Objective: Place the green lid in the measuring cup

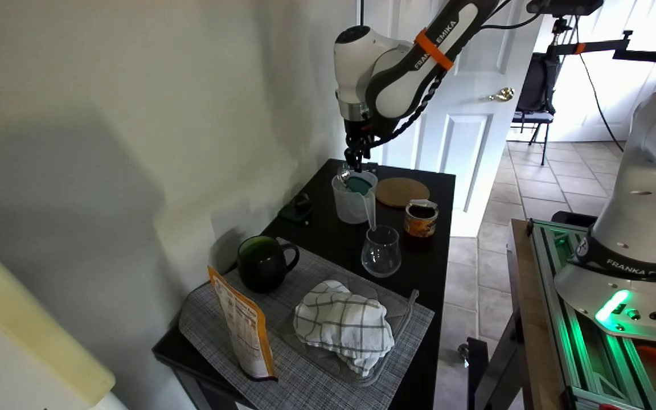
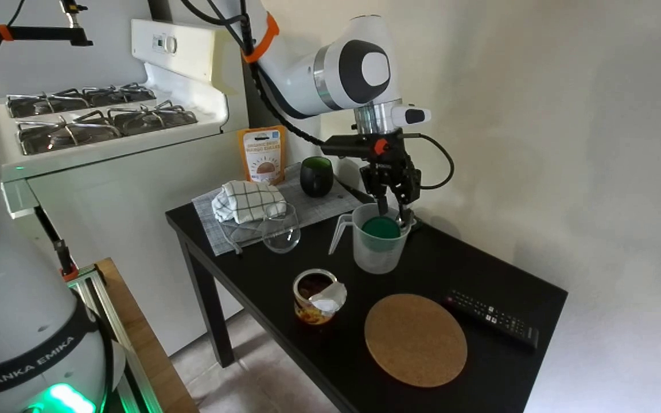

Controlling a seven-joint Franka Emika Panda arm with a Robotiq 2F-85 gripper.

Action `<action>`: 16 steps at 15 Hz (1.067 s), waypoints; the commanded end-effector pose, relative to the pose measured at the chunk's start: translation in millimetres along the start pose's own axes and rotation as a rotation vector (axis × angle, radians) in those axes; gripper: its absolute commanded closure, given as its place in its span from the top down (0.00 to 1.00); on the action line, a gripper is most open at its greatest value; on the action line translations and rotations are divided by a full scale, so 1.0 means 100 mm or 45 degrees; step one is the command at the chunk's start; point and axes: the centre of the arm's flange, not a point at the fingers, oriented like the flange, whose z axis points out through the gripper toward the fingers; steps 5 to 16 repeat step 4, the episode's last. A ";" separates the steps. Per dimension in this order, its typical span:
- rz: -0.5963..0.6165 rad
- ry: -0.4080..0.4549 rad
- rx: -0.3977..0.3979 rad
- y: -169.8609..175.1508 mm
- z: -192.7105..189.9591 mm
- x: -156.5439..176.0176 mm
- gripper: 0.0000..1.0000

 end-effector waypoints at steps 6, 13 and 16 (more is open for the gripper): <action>-0.130 0.175 0.073 -0.01 -0.19 -0.18 0.91; -0.130 0.175 0.073 -0.01 -0.19 -0.18 0.91; -0.130 0.175 0.073 -0.01 -0.19 -0.18 0.91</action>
